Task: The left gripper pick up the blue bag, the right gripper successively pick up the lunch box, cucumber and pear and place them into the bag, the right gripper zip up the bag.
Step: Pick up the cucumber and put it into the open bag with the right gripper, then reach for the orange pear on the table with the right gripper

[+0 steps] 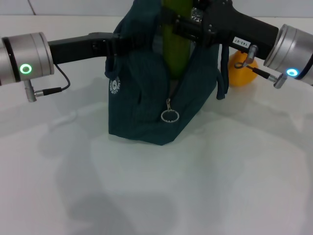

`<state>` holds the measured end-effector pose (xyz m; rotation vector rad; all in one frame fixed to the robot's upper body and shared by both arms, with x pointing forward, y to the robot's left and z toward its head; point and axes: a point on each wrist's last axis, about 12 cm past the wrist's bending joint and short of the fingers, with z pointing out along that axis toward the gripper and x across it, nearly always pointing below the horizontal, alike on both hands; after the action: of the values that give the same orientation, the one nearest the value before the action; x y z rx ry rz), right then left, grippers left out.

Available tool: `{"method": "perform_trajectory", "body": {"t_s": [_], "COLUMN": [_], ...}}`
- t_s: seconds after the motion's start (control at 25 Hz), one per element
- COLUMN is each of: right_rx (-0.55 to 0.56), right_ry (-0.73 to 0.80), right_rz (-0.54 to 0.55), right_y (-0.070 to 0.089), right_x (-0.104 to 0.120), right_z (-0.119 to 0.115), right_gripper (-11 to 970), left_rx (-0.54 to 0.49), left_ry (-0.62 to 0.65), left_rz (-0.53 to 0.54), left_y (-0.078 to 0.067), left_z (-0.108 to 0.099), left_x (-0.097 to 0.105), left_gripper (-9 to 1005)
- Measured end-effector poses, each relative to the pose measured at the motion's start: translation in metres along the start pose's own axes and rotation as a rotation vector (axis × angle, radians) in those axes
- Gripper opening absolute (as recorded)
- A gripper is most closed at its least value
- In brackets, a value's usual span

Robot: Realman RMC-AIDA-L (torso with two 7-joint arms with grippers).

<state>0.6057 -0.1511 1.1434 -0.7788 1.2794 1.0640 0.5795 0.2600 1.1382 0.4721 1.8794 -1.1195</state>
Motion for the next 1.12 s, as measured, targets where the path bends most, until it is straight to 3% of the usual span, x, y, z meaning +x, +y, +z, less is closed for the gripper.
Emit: {"method": "perform_trajectory", "body": {"t_s": [0.24, 0.8, 0.92, 1.12], "right_rx": [0.005, 0.025, 0.102, 0.277], "right_ry": [-0.001, -0.013, -0.025, -0.047], "right_rz": [0.007, 0.001, -0.004, -0.002], "right_y": [-0.001, -0.002, -0.010, -0.025], "right_x": [0.000, -0.001, -0.002, 0.001], "right_z": [0.000, -0.006, -0.022, -0.071], "right_gripper": [628, 825, 861, 864], "left_rx": [0.001, -0.004, -0.008, -0.011], "left_ry": [0.000, -0.001, -0.003, -0.004], "left_rz": [0.001, -0.003, -0.006, -0.007], "left_y": [0.000, 0.001, 0.001, 0.002], "left_z": [0.000, -0.001, -0.003, -0.004], "left_x": [0.000, 0.001, 0.002, 0.002], "left_gripper": [49, 50, 51, 51]}}
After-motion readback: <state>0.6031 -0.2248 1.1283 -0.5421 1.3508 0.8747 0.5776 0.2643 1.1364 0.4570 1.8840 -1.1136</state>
